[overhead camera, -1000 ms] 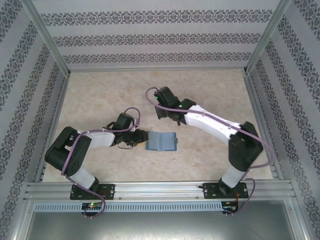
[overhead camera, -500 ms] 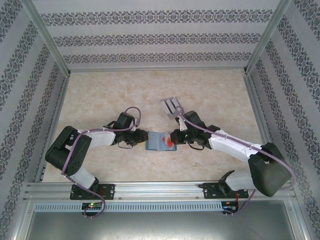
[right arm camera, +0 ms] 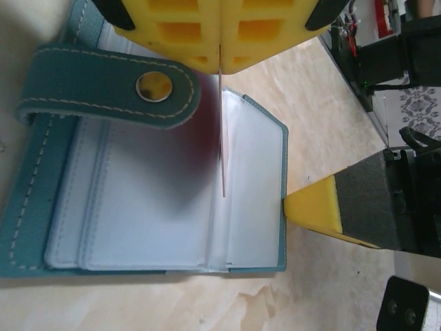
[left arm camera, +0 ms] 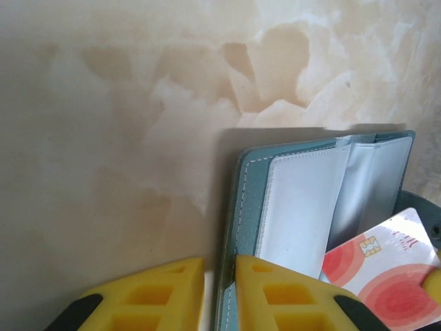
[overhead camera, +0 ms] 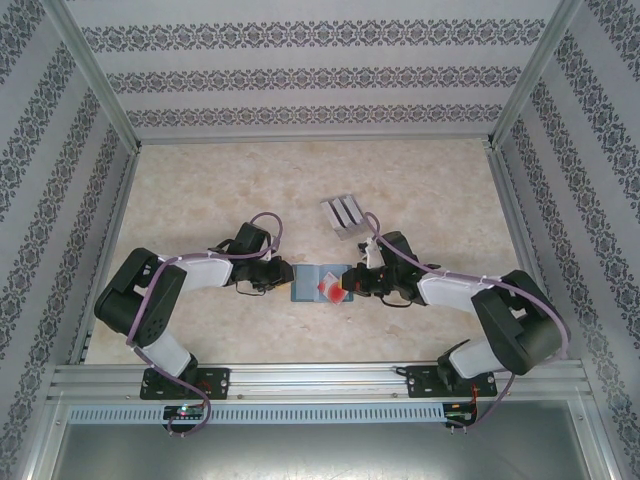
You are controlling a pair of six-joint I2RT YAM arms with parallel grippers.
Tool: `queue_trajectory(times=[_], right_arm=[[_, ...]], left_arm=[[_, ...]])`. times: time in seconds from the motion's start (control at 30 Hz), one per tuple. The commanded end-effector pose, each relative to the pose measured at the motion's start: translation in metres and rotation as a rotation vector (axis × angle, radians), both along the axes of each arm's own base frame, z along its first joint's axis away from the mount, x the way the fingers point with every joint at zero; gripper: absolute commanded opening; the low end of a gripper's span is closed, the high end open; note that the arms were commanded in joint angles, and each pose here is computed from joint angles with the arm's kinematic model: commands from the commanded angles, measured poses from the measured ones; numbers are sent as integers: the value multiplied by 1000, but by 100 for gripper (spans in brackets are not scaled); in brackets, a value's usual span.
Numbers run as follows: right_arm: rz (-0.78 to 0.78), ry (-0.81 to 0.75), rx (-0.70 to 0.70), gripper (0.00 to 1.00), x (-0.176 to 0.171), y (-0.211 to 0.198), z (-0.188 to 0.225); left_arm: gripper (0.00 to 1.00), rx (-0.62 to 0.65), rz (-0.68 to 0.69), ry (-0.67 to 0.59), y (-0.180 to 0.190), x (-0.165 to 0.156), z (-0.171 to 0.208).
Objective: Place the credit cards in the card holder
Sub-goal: Insert the credit card into the card slot.
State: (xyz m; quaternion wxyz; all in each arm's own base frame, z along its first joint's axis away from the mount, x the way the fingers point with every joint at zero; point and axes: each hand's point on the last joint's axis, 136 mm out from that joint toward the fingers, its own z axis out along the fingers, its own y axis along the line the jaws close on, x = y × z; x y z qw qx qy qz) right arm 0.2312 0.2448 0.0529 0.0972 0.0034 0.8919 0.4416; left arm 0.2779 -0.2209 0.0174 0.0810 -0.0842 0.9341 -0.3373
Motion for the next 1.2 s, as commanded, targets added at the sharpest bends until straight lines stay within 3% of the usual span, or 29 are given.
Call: queue_trajectory(times=[0.0, 0.43, 0.73, 0.8, 0.93, 1.17], right_arm=[[-7, 11, 59, 0, 5, 4, -1], [-113, 63, 65, 2, 19, 2, -17], [-189, 32, 26, 16, 25, -1, -18], [-186, 27, 20, 16, 25, -1, -17], [-196, 22, 19, 4, 23, 3, -16], [-247, -24, -19, 4, 23, 12, -18]], left_arm=[[20, 67, 8, 10, 6, 1, -23], [16, 69, 6, 31, 5, 1, -29], [17, 88, 7, 33, 8, 1, -30], [17, 74, 5, 34, 6, 1, -29], [17, 83, 7, 33, 7, 1, -30], [18, 81, 7, 36, 7, 0, -30]])
